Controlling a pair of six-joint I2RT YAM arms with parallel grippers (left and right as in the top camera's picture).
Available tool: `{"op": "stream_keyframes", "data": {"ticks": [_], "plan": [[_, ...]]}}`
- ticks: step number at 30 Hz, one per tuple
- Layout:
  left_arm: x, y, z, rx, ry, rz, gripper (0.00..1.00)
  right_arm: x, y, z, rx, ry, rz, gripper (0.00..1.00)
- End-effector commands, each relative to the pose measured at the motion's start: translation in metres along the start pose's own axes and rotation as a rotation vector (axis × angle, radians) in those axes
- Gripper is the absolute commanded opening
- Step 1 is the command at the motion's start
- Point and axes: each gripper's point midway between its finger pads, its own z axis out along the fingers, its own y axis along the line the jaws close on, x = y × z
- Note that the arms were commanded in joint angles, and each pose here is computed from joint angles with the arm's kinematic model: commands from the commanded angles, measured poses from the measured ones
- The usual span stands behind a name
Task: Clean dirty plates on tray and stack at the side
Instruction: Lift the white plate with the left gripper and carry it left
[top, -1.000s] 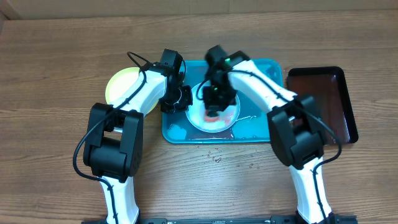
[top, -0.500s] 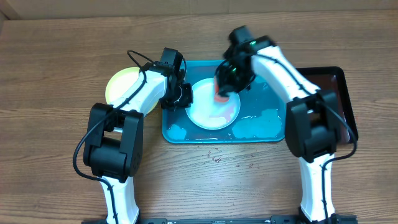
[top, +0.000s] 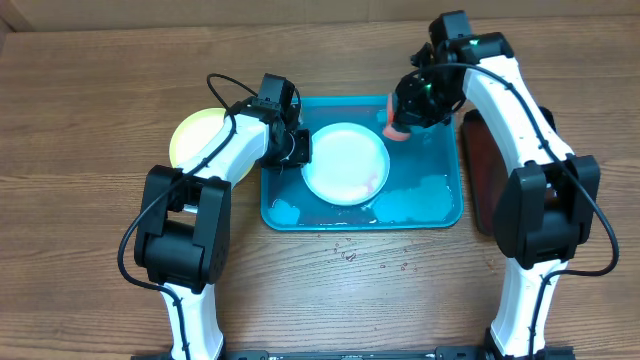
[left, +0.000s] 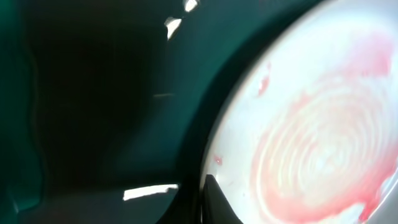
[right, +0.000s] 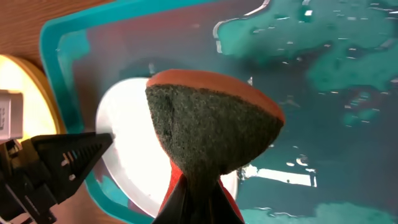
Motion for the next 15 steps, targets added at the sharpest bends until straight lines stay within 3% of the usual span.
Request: {"op": "stream_keyframes", "data": {"ticks": [1, 7, 15], "plan": [[0.009, 0.005, 0.012, -0.015, 0.033, 0.019, 0.04, -0.004, 0.009, -0.018, -0.005, -0.041, -0.042, 0.04], [-0.009, 0.010, -0.011, -0.074, -0.034, 0.038, 0.04, -0.002, 0.001, -0.018, 0.037, -0.037, -0.033, 0.04], [-0.042, 0.018, -0.116, -0.324, -0.251, 0.085, 0.04, -0.001, -0.001, -0.018, 0.046, -0.034, -0.030, 0.04]]}}
